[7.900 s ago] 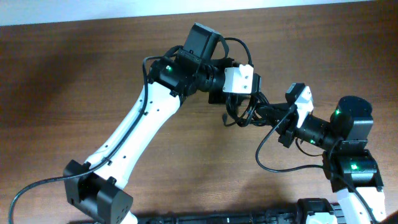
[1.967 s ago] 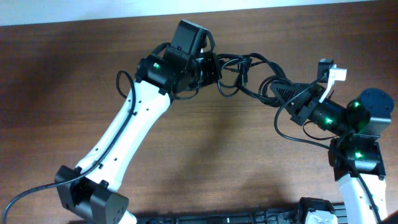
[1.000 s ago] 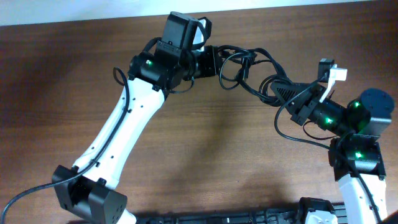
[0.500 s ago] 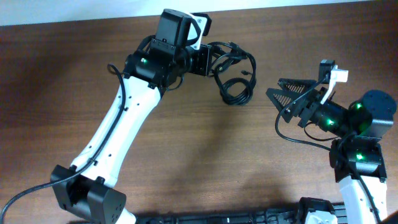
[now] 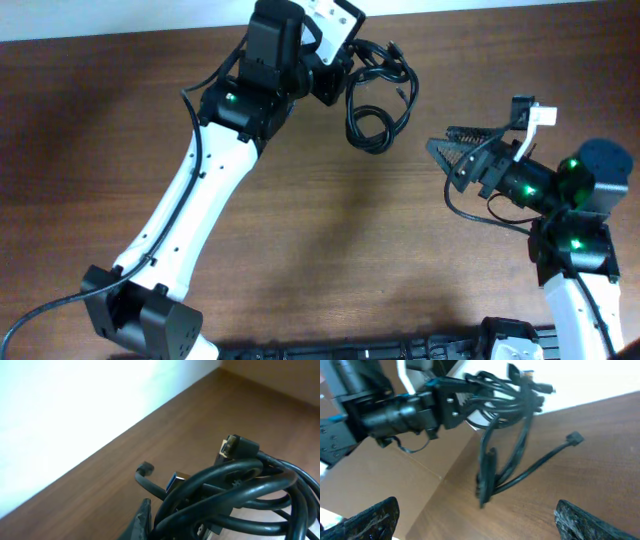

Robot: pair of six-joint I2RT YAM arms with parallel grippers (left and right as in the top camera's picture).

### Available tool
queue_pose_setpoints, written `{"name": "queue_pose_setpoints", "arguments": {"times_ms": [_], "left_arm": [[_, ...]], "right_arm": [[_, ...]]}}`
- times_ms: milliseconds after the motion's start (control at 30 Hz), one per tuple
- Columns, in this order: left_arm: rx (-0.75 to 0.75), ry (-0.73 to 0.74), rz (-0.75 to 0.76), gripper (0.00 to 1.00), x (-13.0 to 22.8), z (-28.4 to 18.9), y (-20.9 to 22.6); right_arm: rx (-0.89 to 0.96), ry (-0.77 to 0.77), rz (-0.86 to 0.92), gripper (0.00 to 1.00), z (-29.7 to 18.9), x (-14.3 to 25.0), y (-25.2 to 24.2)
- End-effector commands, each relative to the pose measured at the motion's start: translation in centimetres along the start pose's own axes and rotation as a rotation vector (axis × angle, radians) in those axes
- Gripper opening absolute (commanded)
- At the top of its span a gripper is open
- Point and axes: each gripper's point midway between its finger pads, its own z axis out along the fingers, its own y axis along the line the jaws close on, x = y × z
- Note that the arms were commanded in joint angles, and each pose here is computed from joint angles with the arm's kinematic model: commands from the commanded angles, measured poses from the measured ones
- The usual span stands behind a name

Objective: Untangle cables

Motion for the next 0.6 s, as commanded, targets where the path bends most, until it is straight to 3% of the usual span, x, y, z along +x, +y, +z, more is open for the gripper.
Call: {"name": "queue_pose_setpoints", "arguments": {"times_ms": [0,100,233,400,433,500,567], "left_arm": [[0.185,-0.075,0.102,0.00,-1.6,-0.9,-3.3],[0.263,-0.098,0.128,0.00,-1.9,-1.2,-4.6],[0.325,-0.111,0.147,0.00,-2.0,-1.4,-6.2],[0.383,-0.117,0.166,0.00,-2.3,-1.3,-8.7],[0.387,-0.117,0.168,0.00,-2.3,-1.3,-8.9],[0.391,-0.119,0.176,0.00,-2.4,-1.2,-9.2],[0.375,-0.115,0.181,0.00,-2.3,-1.1,-9.0]], "right_arm": [[-0.027,0.019,0.006,0.87,0.2,-0.2,0.2],[-0.068,0.033,-0.018,0.93,0.2,-0.2,0.8],[-0.099,0.040,-0.045,0.93,0.2,-0.2,1.4],[-0.108,0.047,-0.045,0.78,0.2,-0.1,1.5],[-0.108,0.047,-0.045,0.74,0.2,-0.1,1.5],[-0.108,0.048,-0.045,0.54,0.2,-0.1,1.5],[-0.111,0.050,-0.045,0.20,0.2,-0.1,1.6]]}}
